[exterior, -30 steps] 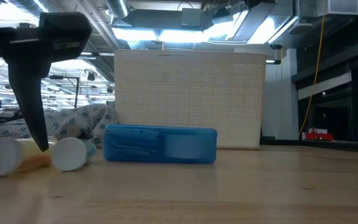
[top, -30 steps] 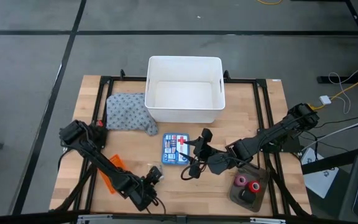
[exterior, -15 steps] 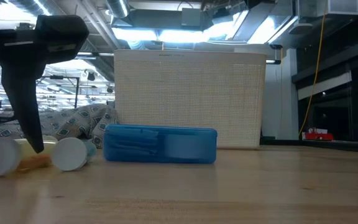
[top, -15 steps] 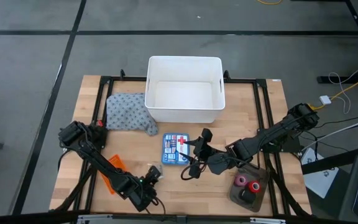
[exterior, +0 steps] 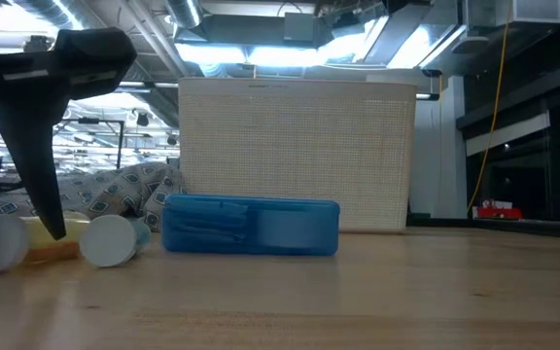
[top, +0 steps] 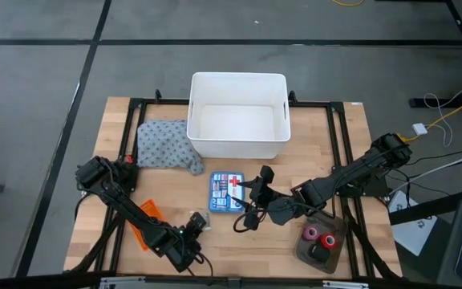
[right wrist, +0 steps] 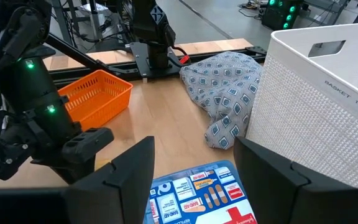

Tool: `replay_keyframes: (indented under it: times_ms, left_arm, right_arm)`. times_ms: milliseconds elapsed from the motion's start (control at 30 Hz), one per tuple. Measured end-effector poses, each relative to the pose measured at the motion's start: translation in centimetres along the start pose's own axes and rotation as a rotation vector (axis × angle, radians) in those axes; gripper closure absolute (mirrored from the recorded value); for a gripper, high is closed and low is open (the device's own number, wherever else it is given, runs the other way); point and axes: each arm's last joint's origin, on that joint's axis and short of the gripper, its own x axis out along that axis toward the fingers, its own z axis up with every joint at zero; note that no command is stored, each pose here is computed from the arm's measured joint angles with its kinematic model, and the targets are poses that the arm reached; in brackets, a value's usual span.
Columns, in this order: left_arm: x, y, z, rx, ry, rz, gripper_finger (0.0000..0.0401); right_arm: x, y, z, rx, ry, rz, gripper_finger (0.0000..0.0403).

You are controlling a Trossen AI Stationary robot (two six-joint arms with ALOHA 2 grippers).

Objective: Pick & place medical supplies in basket/bin
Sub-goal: Put the bottom yellow pill bottle into the orange bin, then put the left yellow pill bottle into the orange bin

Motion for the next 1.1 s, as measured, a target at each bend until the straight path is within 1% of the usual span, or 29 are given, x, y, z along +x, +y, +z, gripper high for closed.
replay_keyframes:
  times_ms: [233, 633, 833, 967, 1100]
  left_arm:
    - [0.0, 0.1, -0.1, 0.009, 0.018, 0.021, 0.0276]
    - [-0.5, 0.4, 0.2, 0.012, 0.050, 0.043, 0.0329]
    - [-0.5, 0.5, 0.3, 0.020, 0.050, 0.063, 0.0347]
    - [-1.3, 0.5, 1.2, 0.017, 0.018, 0.131, 0.0342]
    - [-3.1, 0.4, 3.0, 0.004, -0.058, 0.200, 0.0313]
  right_arm:
    - [0.0, 0.0, 0.0, 0.000, 0.000, 0.000, 0.0183]
    - [0.0, 0.0, 0.0, 0.000, 0.001, 0.000, 0.0183]
    - [0.0, 0.0, 0.0, 0.000, 0.001, 0.000, 0.0183]
    - [0.0, 0.0, 0.0, 0.000, 0.001, 0.000, 0.0183]
    - [0.0, 0.0, 0.0, 0.000, 0.001, 0.000, 0.0183]
